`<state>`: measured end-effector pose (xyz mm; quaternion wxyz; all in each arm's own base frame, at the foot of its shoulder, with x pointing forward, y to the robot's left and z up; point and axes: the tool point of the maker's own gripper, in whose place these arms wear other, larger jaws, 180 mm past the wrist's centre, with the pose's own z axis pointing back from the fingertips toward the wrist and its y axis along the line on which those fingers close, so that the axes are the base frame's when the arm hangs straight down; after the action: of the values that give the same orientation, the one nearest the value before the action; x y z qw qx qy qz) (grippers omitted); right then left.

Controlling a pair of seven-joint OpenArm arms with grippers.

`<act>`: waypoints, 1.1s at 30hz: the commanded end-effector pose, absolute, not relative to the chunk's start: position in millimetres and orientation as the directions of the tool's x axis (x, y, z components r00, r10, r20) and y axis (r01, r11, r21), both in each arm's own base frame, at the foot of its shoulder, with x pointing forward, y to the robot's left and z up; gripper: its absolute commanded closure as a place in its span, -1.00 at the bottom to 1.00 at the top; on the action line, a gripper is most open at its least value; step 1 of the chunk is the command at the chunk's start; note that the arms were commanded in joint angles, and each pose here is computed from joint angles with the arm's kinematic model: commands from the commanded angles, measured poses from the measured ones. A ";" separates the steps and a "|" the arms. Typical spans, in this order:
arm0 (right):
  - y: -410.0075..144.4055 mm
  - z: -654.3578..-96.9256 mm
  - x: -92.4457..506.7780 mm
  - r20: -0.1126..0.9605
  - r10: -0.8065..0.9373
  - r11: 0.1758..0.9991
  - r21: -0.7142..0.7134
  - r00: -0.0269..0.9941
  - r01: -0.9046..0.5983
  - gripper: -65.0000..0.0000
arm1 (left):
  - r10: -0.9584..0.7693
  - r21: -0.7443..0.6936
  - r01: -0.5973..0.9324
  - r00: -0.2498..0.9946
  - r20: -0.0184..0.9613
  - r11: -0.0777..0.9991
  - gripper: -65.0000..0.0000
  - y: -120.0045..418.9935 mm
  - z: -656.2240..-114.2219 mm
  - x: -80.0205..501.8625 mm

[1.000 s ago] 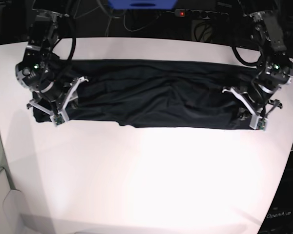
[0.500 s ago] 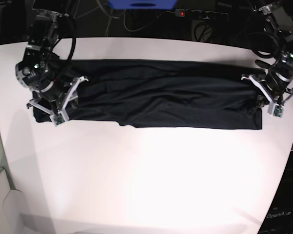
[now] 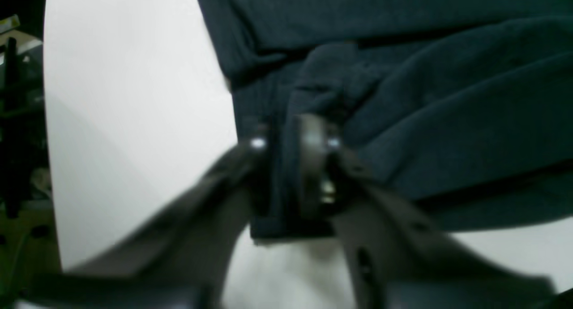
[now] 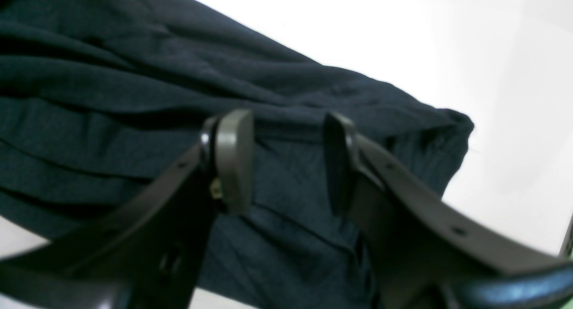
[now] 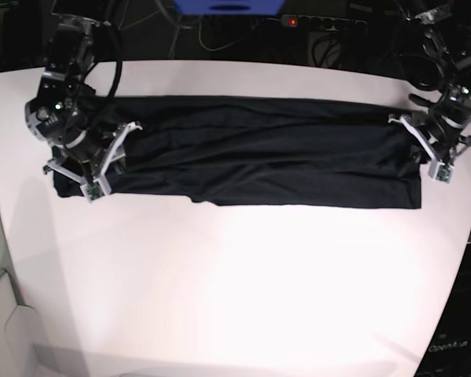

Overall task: Fold the T-shirt properly
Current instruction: 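Grasp the strip's ends with both grippers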

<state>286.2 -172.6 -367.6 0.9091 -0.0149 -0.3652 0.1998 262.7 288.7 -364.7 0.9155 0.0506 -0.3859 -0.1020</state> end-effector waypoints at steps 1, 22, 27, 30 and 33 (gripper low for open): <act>-171.8 -356.4 294.1 0.691 0.372 0.920 -0.182 0.620 -0.348 0.16 | -0.221 0.184 0.126 0.645 0.732 0.975 0.45 296.6 -349.8 268.8; -171.9 -365.8 293.2 0.677 0.366 0.921 -0.165 0.639 -0.353 0.17 | -0.048 -0.003 0.091 0.547 0.836 0.996 0.27 273.1 -333.7 283.3; -171.9 -365.4 293.8 0.677 0.366 0.921 -0.165 0.638 -0.352 0.17 | -0.064 -0.058 0.201 0.555 0.829 0.978 0.28 232.1 -343.8 288.8; -172.4 -365.3 293.8 0.677 0.367 0.921 -0.167 0.638 -0.353 0.17 | -0.081 -0.060 0.229 0.559 0.825 0.972 0.37 222.3 -346.2 290.1; -173.3 -365.0 294.0 0.677 0.369 0.920 -0.170 0.637 -0.353 0.17 | -0.087 -0.052 0.226 0.563 0.822 0.973 0.67 226.4 -346.7 289.7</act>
<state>285.1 -172.1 -377.0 0.9138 -0.0079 -0.3537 0.1995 283.7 221.4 -358.2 0.8901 -0.0811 -0.4400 -0.0870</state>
